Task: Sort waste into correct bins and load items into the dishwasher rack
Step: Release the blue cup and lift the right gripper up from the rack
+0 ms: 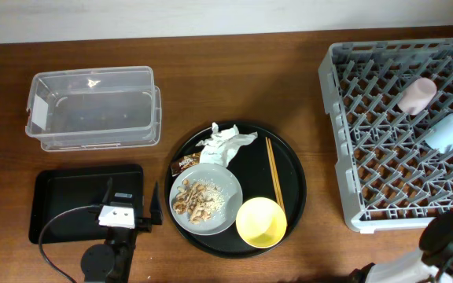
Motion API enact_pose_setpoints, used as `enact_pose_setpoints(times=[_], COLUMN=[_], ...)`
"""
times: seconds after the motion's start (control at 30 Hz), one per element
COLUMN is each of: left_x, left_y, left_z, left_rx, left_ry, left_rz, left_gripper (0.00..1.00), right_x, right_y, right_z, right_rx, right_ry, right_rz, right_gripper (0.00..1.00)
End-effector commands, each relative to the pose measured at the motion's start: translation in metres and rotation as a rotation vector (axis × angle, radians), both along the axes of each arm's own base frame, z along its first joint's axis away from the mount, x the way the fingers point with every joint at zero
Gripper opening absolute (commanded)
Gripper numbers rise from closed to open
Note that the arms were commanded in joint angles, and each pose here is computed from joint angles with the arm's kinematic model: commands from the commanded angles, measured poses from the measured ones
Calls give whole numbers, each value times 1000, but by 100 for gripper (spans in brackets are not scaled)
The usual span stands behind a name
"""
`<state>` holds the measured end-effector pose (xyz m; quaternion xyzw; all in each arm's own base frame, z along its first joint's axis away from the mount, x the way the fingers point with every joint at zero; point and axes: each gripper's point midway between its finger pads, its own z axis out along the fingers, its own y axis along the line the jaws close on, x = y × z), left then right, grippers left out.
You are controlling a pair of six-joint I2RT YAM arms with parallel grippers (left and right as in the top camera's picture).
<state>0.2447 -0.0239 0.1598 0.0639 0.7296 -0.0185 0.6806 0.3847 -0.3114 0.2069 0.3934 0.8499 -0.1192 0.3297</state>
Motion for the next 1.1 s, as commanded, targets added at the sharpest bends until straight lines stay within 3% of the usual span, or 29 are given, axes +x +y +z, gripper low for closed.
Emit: enact_pose_setpoints(times=[0.0,0.17,0.57,0.87,1.0,1.07], left_x=[0,0,0,0,0,0], left_y=[-1,-1,-1,-1,-1,-1], left_z=[-2,-2,-2,-2,-2,-2], left_rx=[15,15,15,15,15,15], left_ry=[-1,-1,-1,-1,-2,-2], left_rz=[-10,-10,-10,-10,-10,-10], left_gripper=[99,99,99,99,99,99], right_x=[9,7,-22,-17,-1,2], right_y=[-4,-2,28,66,111,142], right_z=[-46,-88,-97,-48,11,40], right_rx=[62,123,250,349,455,546], right_ry=[62,143,255,113,-109,-217], right_rz=[-3,-4,15,120,293,403], right_gripper=[4,4,4,4,4,9])
